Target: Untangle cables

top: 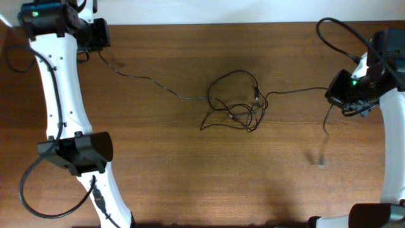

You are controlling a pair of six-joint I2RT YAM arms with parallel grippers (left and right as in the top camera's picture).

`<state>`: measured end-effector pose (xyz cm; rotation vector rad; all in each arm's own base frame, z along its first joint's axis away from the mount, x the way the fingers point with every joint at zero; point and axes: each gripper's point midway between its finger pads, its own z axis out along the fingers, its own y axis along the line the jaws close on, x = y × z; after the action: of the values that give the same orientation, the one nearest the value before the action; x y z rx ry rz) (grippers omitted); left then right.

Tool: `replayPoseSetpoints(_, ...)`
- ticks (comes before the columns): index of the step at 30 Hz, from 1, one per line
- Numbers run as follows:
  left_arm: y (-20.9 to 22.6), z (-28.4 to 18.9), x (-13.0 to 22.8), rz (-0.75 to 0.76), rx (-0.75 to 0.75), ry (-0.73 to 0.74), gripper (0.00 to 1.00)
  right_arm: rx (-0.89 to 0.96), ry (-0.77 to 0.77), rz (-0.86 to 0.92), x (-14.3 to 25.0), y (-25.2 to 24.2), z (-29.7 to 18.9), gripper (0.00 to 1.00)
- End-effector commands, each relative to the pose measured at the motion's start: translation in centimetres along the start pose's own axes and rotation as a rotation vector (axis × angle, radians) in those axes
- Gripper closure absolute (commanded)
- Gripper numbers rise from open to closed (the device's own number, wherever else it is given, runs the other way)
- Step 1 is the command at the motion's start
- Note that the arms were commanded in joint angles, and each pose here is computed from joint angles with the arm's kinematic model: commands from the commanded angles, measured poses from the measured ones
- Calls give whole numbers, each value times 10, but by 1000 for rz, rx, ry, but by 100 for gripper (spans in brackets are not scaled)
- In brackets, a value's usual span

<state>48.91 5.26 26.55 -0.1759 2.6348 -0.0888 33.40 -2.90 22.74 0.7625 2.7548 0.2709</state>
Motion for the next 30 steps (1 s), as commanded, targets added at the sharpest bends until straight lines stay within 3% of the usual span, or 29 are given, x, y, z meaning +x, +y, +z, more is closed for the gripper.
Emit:
replayPoseSetpoints(1,-10,10,11,-5,24,49,100,-18,21,-36,6,10,4,96)
replayPoseSetpoints(5,-20,14,20,3,51,86,100,-54,19,-143,9,26,5,95)
replayPoseSetpoints(6,-25,14,20,7,69,84,100,-60,17,-166,9,27,5,89)
replayPoseSetpoints(7,-29,9,17,10,89,69,100,-60,17,-182,9,27,5,71)
replayPoseSetpoints(8,-33,-3,12,12,113,39,100,-59,16,-192,8,26,5,44)
replayPoseSetpoints(9,-36,-14,8,16,125,8,100,-59,14,-196,8,27,5,30)
replayPoseSetpoints(13,-56,-114,-7,58,198,-221,100,-79,-19,-205,1,33,-2,1)
replayPoseSetpoints(17,-90,-175,-4,115,376,-347,100,-270,-37,-395,7,77,-25,1)
replayPoseSetpoints(20,-126,-212,-15,206,594,-459,100,-411,-106,-525,13,128,-46,1)
replayPoseSetpoints(24,-133,-221,-21,214,648,-492,100,-431,-141,-409,0,149,-41,1)
replayPoseSetpoints(26,-133,-220,-21,213,645,-490,100,-430,-108,-225,-6,151,-33,1)
replayPoseSetpoints(30,-133,-222,-24,218,646,-504,100,-444,-78,-244,7,163,-31,1)
